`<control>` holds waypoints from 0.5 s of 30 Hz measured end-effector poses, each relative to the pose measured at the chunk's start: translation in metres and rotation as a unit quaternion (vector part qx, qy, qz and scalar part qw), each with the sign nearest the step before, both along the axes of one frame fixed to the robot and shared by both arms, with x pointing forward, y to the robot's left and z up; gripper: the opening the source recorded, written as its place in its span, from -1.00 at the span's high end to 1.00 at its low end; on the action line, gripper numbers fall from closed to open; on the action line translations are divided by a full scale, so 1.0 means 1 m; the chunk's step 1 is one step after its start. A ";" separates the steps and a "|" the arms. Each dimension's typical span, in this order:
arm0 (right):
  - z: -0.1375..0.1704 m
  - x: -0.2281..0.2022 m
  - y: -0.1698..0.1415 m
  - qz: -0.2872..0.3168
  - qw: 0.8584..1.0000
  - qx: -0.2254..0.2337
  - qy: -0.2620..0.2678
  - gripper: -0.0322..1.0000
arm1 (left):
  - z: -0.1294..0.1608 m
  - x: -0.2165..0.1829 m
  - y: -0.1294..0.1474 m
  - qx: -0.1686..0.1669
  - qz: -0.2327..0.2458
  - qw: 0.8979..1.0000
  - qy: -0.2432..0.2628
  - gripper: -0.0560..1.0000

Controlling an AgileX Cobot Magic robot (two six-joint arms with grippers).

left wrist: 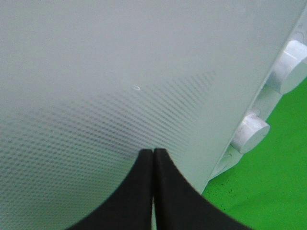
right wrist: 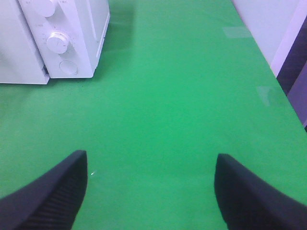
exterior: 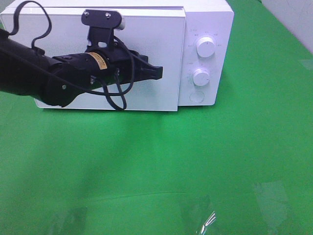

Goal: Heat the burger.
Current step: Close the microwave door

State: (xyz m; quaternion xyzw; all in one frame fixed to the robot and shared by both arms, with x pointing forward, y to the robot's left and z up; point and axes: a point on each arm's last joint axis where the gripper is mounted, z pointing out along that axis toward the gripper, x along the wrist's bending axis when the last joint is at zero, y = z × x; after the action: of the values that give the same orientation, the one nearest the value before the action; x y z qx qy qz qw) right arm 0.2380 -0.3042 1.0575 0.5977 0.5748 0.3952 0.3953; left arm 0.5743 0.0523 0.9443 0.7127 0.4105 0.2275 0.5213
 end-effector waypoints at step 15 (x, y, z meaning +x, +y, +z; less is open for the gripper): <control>0.000 0.000 0.000 0.000 1.000 0.000 0.000 -0.45 | -0.004 0.023 -0.030 0.029 -0.022 0.999 0.006 0.89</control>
State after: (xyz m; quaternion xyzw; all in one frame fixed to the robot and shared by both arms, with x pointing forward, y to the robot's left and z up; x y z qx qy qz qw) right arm 0.2380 -0.3042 1.0575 0.5977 0.5748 0.3952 0.3953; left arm 0.5973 0.0220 0.9405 0.7382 0.3909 0.2231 0.5024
